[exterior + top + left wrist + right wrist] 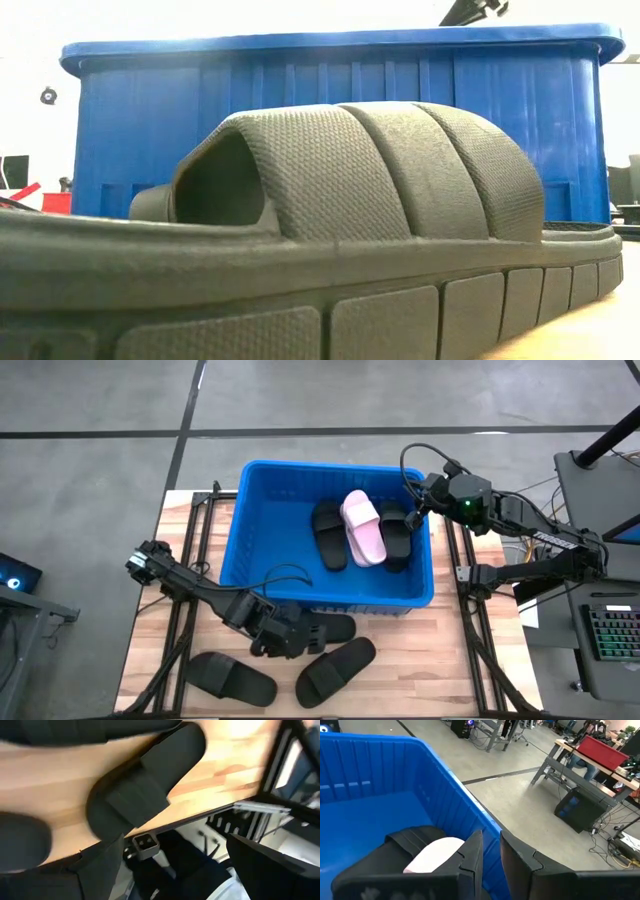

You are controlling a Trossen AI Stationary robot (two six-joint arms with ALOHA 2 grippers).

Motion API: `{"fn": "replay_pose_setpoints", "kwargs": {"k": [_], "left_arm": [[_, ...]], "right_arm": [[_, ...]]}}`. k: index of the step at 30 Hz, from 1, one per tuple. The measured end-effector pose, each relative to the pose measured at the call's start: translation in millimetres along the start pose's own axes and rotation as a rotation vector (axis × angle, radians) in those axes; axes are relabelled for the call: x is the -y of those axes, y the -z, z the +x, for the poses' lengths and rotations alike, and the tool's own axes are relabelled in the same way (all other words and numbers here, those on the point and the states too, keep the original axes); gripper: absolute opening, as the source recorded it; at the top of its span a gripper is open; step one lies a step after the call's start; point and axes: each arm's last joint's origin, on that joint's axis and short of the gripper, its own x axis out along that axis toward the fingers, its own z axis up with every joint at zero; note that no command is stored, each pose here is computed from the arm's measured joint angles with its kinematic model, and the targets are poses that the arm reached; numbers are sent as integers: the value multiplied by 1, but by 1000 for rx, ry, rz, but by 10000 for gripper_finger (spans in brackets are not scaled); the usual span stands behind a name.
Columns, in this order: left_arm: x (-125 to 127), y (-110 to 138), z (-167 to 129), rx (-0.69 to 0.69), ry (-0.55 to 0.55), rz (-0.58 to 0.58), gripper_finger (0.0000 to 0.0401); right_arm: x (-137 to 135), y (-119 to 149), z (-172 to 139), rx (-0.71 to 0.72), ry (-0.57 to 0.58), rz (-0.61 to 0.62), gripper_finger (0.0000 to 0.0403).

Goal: Pick and place slides into bin
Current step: Put the black slide into the blue bin

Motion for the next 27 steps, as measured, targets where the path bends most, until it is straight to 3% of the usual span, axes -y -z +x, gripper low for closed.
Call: {"fn": "replay_pose_setpoints", "kwargs": {"k": [8, 15, 27], "left_arm": [[-6, 2, 0, -99, -106, -87, 338], [-29, 5, -5, -171, -385, -179, 338], [-68, 26, 0, -108, -571, -109, 338]], "right_arm": [[0, 0, 0, -1, 0, -36, 57], [0, 0, 0, -2, 0, -43, 57], [-2, 3, 2, -11, -1, -31, 57]]}}
